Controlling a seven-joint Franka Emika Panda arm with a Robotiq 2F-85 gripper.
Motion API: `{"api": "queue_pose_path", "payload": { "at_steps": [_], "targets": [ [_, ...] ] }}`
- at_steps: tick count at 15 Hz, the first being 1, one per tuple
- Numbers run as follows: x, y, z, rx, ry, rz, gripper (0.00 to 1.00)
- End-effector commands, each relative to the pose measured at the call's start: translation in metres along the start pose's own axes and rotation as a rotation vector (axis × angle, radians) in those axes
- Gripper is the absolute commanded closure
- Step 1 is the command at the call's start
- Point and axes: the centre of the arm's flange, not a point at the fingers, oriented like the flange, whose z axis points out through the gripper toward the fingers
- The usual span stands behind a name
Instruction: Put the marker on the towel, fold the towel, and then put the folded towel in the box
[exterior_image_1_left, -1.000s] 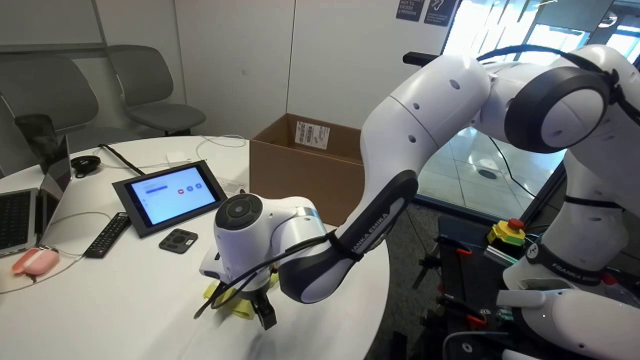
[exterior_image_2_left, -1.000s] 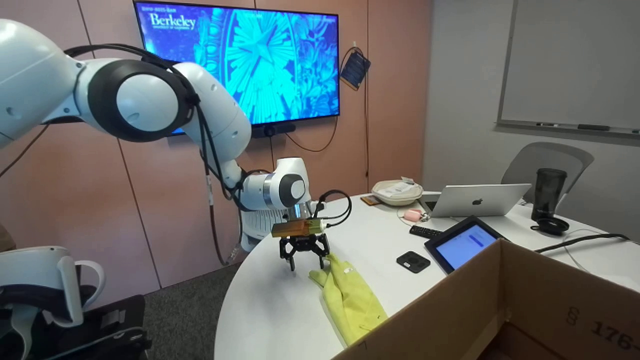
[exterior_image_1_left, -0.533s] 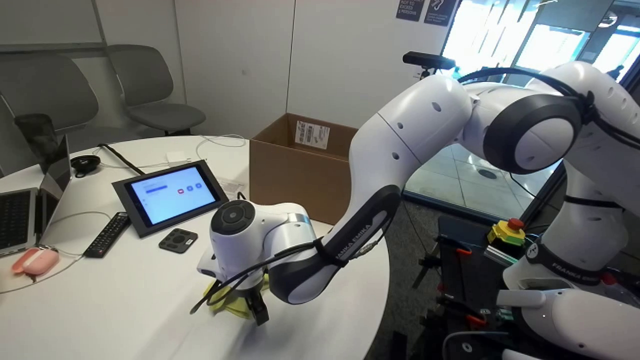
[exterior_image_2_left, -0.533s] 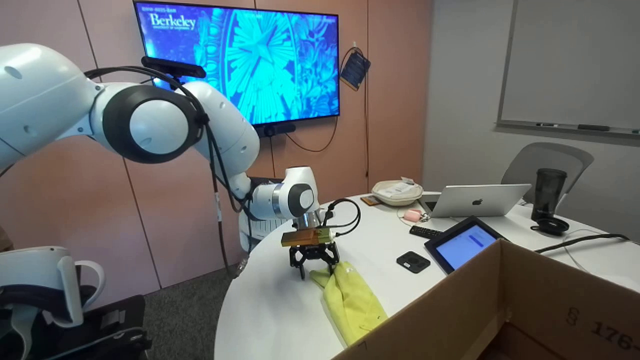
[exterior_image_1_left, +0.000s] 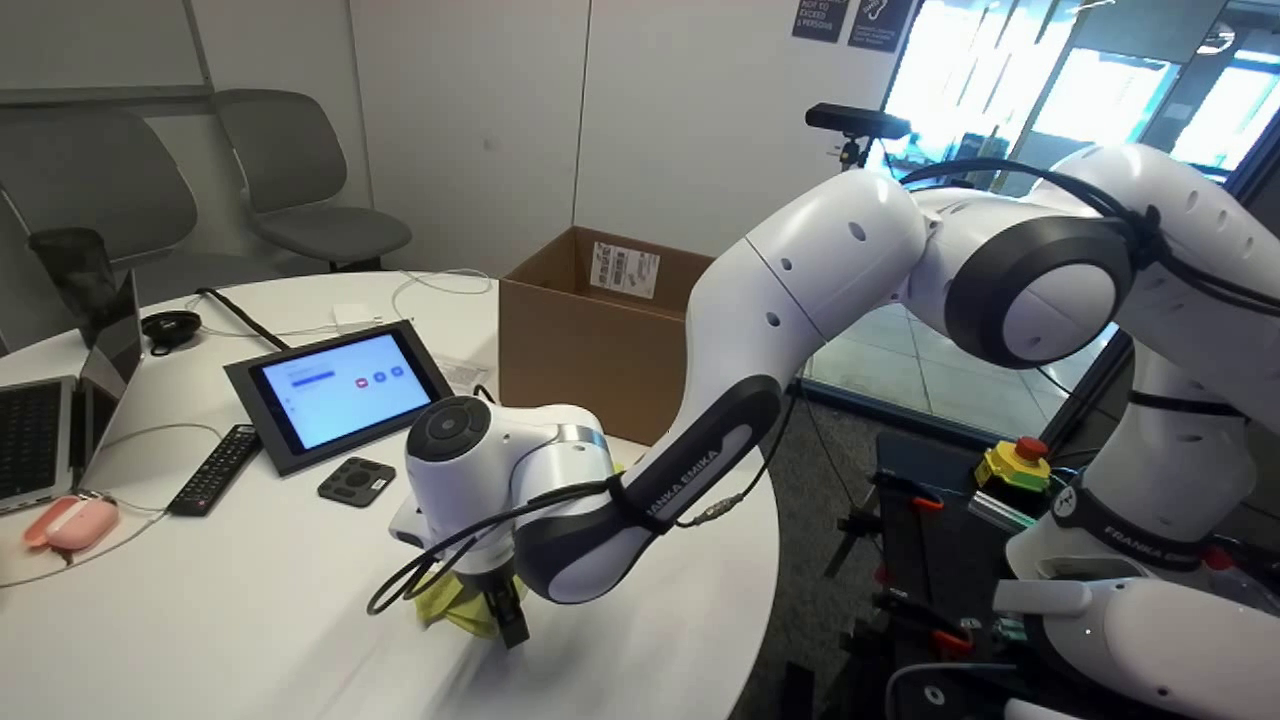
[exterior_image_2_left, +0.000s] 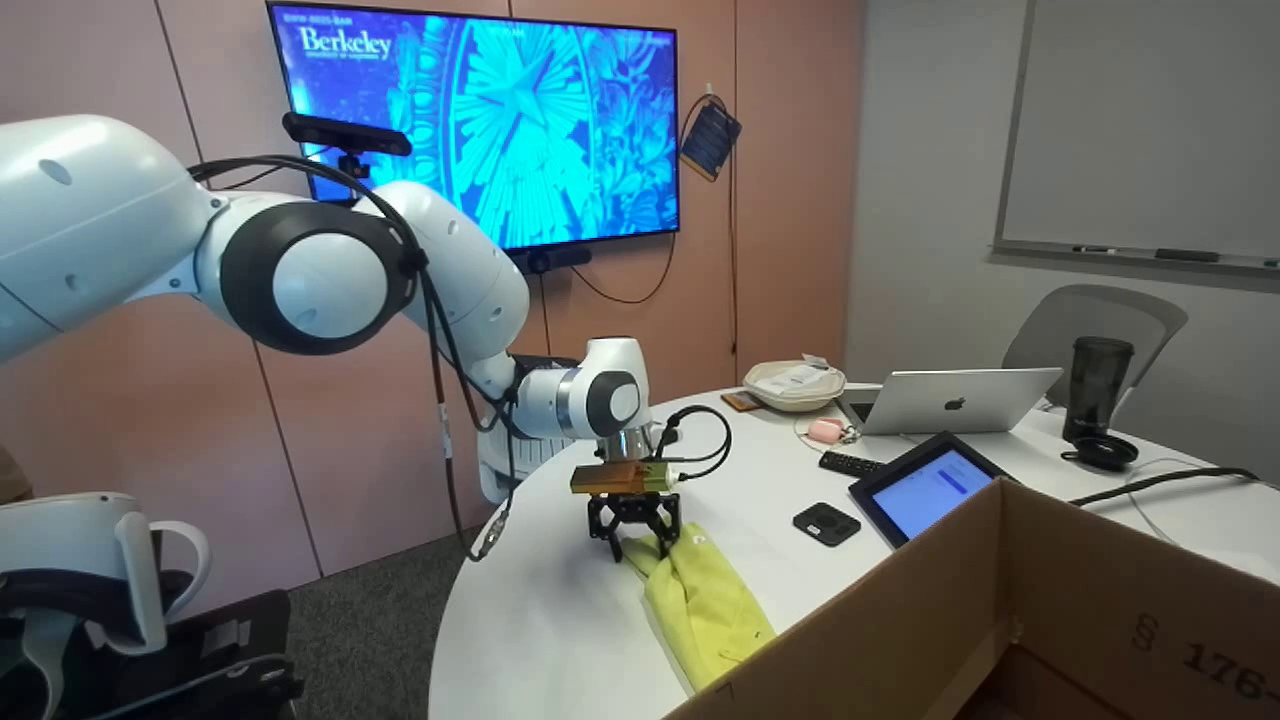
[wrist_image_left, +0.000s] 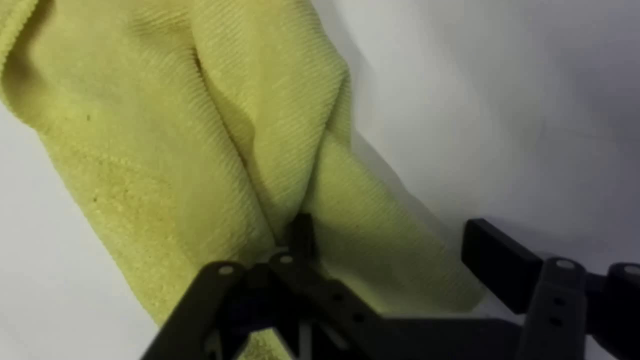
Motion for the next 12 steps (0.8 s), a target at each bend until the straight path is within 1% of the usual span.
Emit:
{"api": "queue_pose_path", "payload": {
  "at_steps": [1, 5, 6, 8, 10, 11, 12],
  "targets": [
    [0.011, 0.009, 0.002, 0.031, 0.000, 0.042, 0.57],
    [0.007, 0.012, -0.005, 0.061, 0.006, 0.082, 0.87],
    [0.005, 0.012, -0.008, 0.074, 0.009, 0.096, 0.96],
    [0.000, 0.014, -0.010, 0.099, 0.018, 0.137, 1.00],
    [-0.010, 0.018, -0.015, 0.142, 0.040, 0.218, 1.00],
    [-0.014, 0.019, -0.016, 0.161, 0.048, 0.264, 0.98],
    [-0.020, 0.020, -0.017, 0.182, 0.057, 0.318, 0.97]
  ]
}}
